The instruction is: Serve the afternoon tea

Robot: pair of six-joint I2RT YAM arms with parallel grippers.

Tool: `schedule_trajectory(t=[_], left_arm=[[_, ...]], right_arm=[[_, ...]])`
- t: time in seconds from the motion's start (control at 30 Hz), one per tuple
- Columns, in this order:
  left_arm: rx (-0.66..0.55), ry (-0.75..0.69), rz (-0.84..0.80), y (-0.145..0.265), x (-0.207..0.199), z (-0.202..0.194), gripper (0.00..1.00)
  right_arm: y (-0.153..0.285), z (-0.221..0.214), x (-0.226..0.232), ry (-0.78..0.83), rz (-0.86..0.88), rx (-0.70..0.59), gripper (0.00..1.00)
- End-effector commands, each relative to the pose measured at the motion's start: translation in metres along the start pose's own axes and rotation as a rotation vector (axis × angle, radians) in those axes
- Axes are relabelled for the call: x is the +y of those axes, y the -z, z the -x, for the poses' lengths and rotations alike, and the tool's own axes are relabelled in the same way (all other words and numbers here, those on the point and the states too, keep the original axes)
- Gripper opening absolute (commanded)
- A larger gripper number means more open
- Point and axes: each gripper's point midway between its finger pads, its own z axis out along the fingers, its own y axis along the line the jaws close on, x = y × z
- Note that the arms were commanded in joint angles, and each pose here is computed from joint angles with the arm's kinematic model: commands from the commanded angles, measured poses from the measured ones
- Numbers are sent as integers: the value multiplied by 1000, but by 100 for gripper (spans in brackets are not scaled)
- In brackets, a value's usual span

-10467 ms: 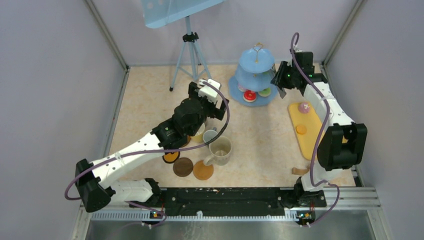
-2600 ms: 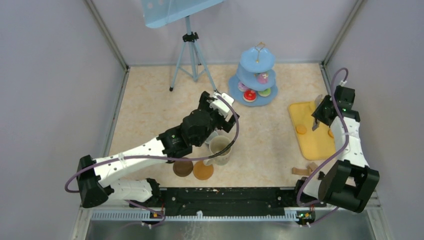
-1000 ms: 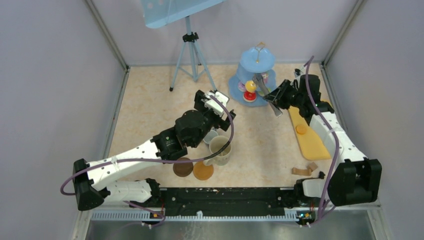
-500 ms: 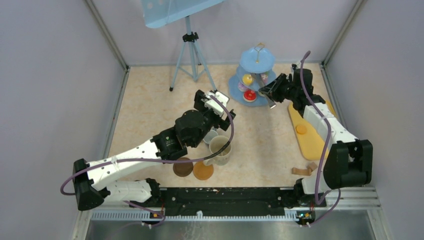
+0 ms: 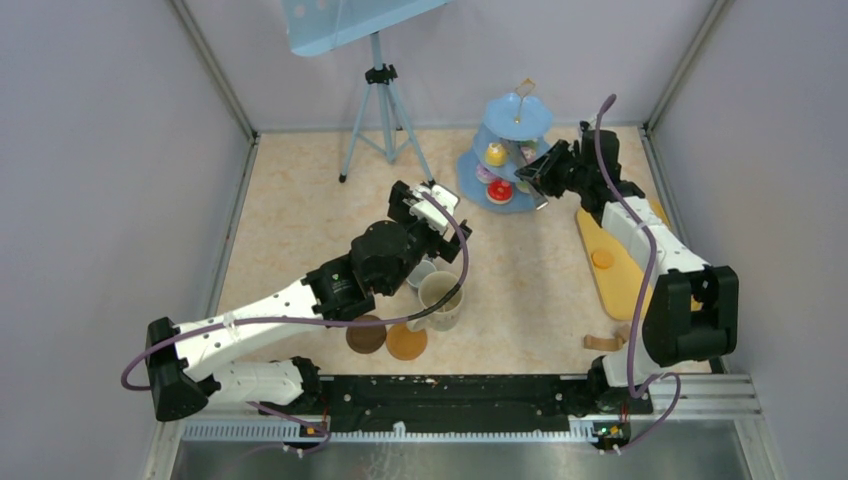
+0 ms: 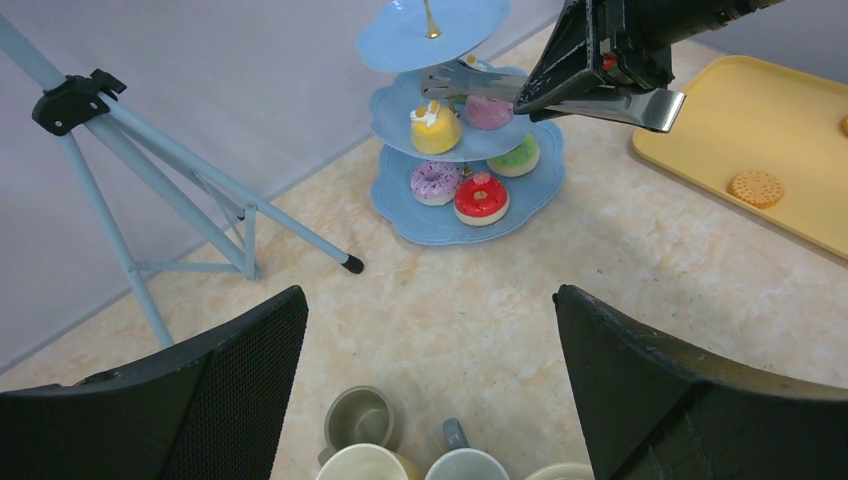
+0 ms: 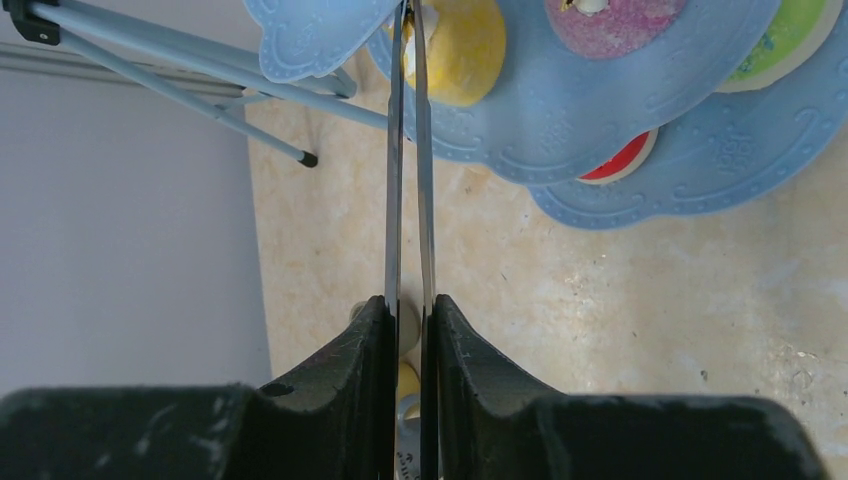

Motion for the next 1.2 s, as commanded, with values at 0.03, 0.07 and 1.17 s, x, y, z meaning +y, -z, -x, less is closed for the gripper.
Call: schedule_trajectory(t=[0.03, 0.07, 1.17], left_arm=[[-51, 31, 8, 0, 2, 14, 99], [-51, 32, 9, 0, 2, 14, 99], [-52, 49, -3, 2, 1, 18, 99]], right_arm=[[10, 17, 25, 58, 46, -60, 22], [12, 16, 24, 61, 40, -60, 22], [123, -38, -52, 211, -317, -32, 32]])
